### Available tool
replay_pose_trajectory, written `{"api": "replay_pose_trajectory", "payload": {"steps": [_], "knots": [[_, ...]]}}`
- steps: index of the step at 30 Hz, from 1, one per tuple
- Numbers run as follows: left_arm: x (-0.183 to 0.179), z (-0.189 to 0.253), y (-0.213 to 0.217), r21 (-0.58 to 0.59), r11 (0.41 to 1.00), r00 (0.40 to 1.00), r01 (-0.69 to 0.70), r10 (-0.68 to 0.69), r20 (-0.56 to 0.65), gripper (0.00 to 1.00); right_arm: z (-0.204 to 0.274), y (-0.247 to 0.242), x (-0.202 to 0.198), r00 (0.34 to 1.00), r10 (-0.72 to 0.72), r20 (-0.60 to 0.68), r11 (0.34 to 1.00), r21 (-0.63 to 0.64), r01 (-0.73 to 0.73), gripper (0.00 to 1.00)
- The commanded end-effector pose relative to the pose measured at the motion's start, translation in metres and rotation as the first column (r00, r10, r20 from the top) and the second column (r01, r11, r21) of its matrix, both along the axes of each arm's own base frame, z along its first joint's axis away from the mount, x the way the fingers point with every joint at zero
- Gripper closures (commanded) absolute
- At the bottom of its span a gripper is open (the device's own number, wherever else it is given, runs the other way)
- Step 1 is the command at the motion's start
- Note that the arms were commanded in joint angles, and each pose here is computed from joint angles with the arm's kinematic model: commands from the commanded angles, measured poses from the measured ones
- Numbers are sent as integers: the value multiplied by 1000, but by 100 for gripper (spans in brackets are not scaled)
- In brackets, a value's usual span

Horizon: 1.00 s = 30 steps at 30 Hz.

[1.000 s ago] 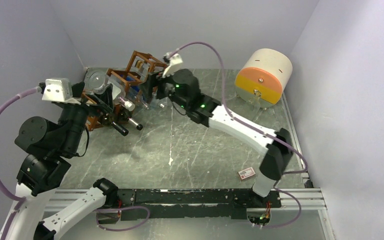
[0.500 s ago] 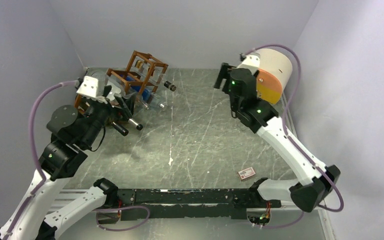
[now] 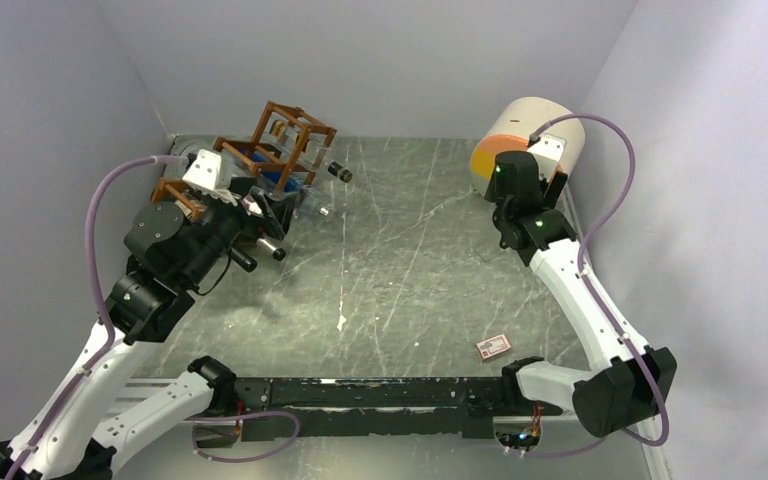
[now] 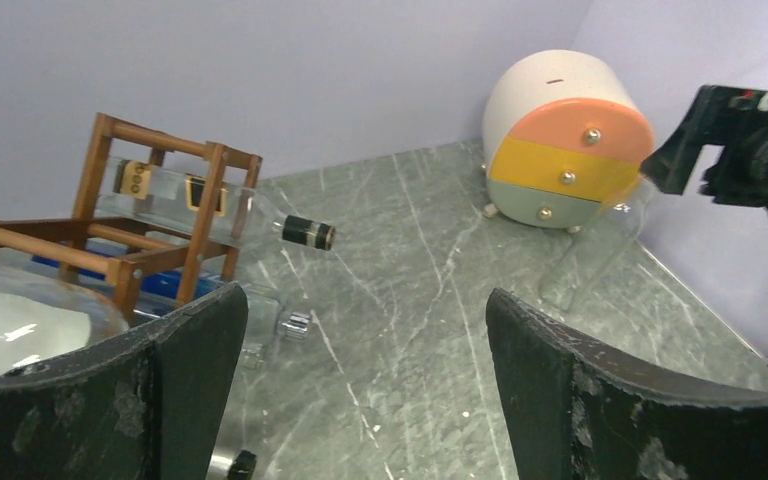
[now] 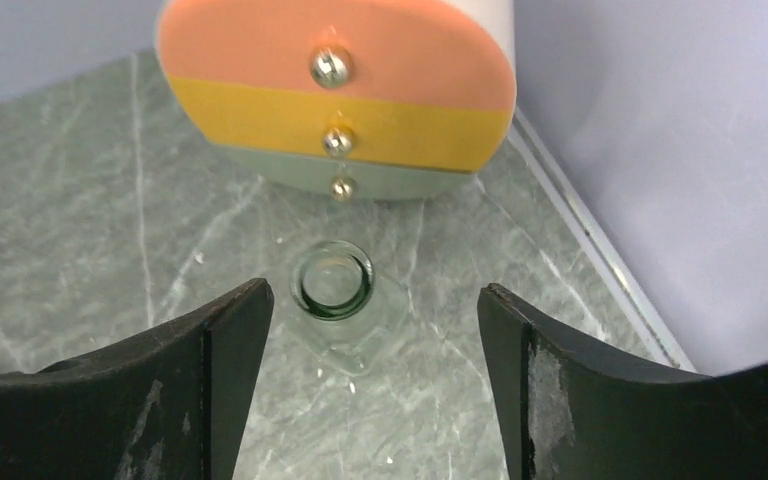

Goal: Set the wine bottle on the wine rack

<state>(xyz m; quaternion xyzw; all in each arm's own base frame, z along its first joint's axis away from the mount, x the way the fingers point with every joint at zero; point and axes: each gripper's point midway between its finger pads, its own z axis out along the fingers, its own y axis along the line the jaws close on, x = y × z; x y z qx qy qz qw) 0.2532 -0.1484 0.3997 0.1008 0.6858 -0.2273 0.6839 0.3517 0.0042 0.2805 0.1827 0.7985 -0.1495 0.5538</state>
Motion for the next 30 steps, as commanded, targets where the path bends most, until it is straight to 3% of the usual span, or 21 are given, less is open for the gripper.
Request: {"api": "replay_pose_trajectory", "payload": {"steps": [1,5,14,16,20,23,25,30], "knots": [[-2,-3,-24,-76,991,994,112,-113,-10,8,-29,-1,6,998,36,-46,998,51,-34,26],[-1,-14,-34,-93,985,987,143,-149,-57,8,-40,-1,13,996,72,-56,996,52,-69,42],[6,-21,-36,-70,988,988,140,-143,-53,8,-47,0,29,991,110,-75,994,23,-109,47],[8,-23,-37,-65,989,989,135,-139,-57,8,-46,3,31,988,134,-79,991,14,-134,56],[11,-29,-40,-56,988,987,144,-148,-70,8,-43,7,34,979,182,-92,983,-12,-183,86],[13,-34,-45,-51,986,984,159,-163,-71,9,-35,16,33,967,243,-79,970,-2,-244,100],[12,-38,-51,-35,980,979,196,-197,-56,9,-27,30,32,943,329,-51,944,26,-328,100],[8,-50,-69,-14,953,953,302,-302,-11,12,-4,84,21,819,570,71,807,144,-574,100]]}}
